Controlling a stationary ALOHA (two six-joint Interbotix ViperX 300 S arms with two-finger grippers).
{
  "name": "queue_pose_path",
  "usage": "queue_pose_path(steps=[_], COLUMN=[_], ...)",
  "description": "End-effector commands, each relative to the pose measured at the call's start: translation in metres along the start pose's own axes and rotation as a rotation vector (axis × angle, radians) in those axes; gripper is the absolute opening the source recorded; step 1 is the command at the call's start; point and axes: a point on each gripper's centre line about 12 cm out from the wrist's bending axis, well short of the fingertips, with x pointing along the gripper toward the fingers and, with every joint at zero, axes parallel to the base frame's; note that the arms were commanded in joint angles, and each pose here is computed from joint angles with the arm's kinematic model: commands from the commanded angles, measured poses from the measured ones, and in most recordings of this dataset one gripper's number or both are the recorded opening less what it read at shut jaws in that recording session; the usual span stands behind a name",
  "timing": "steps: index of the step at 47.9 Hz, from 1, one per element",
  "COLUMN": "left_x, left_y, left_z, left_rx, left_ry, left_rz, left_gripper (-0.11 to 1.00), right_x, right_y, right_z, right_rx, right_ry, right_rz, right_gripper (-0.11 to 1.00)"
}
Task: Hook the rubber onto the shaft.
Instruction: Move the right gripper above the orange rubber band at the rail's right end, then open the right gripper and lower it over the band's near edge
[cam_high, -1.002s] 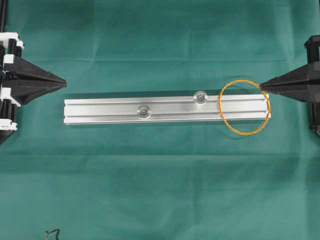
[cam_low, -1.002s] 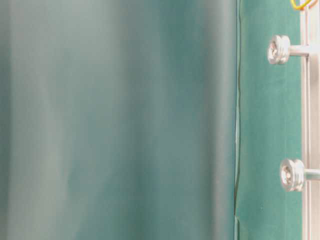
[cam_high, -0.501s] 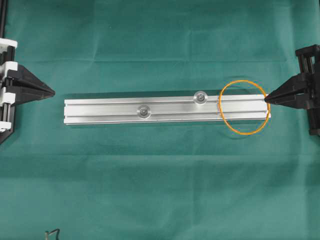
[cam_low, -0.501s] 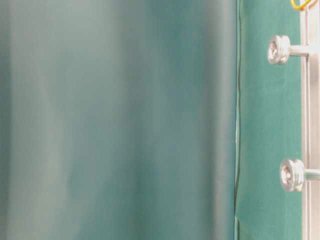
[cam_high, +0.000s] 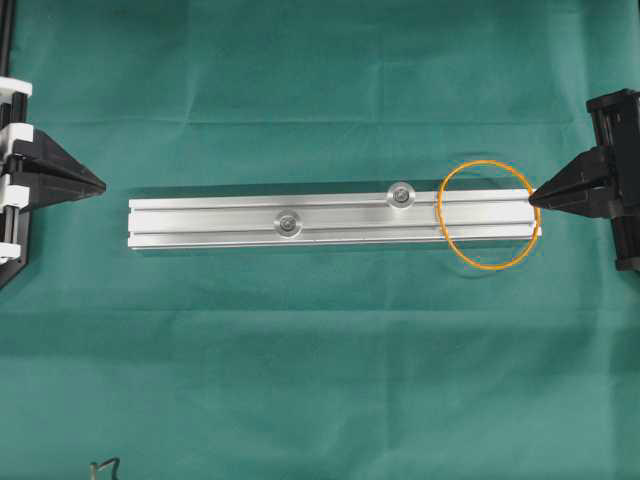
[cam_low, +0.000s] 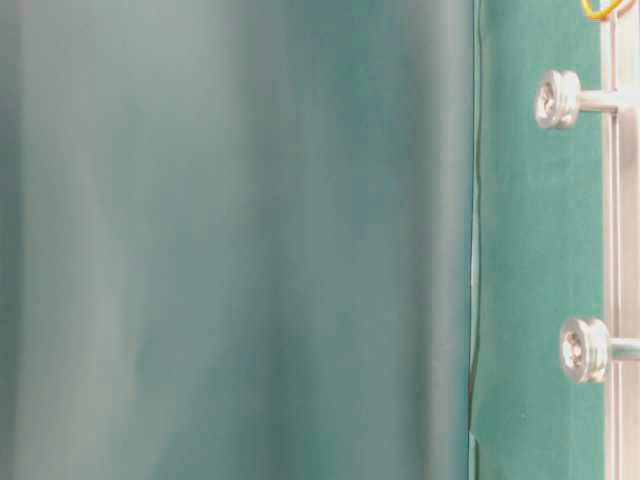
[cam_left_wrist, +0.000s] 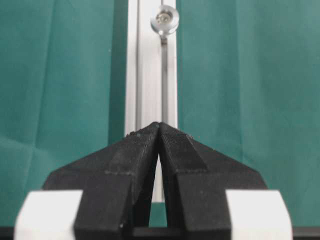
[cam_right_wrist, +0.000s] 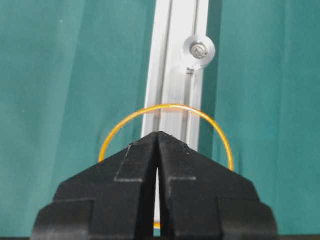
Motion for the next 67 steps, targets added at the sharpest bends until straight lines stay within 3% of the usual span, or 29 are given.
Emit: queue_pose_path(steps=[1,9,22,33,55,67], left_x=[-0.004,-0.004,-0.004,-0.004,-0.004,-0.004], left_y=[0.000,0.000,0.000,0.000,0.000,0.000], left_z=[0.011,0.011,0.011,0.011,0.012,0.012], left_rx=[0.002,0.002,0.002,0.002,0.002,0.003], left_ry=[-0.028,-0.028,-0.028,-0.028,-0.038,-0.040], left_rz=[0.000,0.000,0.000,0.000,0.000,-0.001], left_gripper=[0.02,0.02,0.02,0.02,0.02,0.02], right_x=[-0.007,-0.010,-0.017,-0.025,-0.026,-0.022], right_y=[0.000,0.000,0.000,-0.001,-0.001,-0.001], right_z=[0.010,0.007,-0.009,-0.020,-0.022,-0.024], right_rx=[0.005,0.027,0.098,0.098,0.100,0.148], right_ry=[-0.020,0.043,0.245,0.372,0.405,0.443], right_rz=[0.002,0.000,-0.016,-0.029,-0.034,-0.044], right_gripper=[0.02,0.02,0.02,0.02,0.02,0.02])
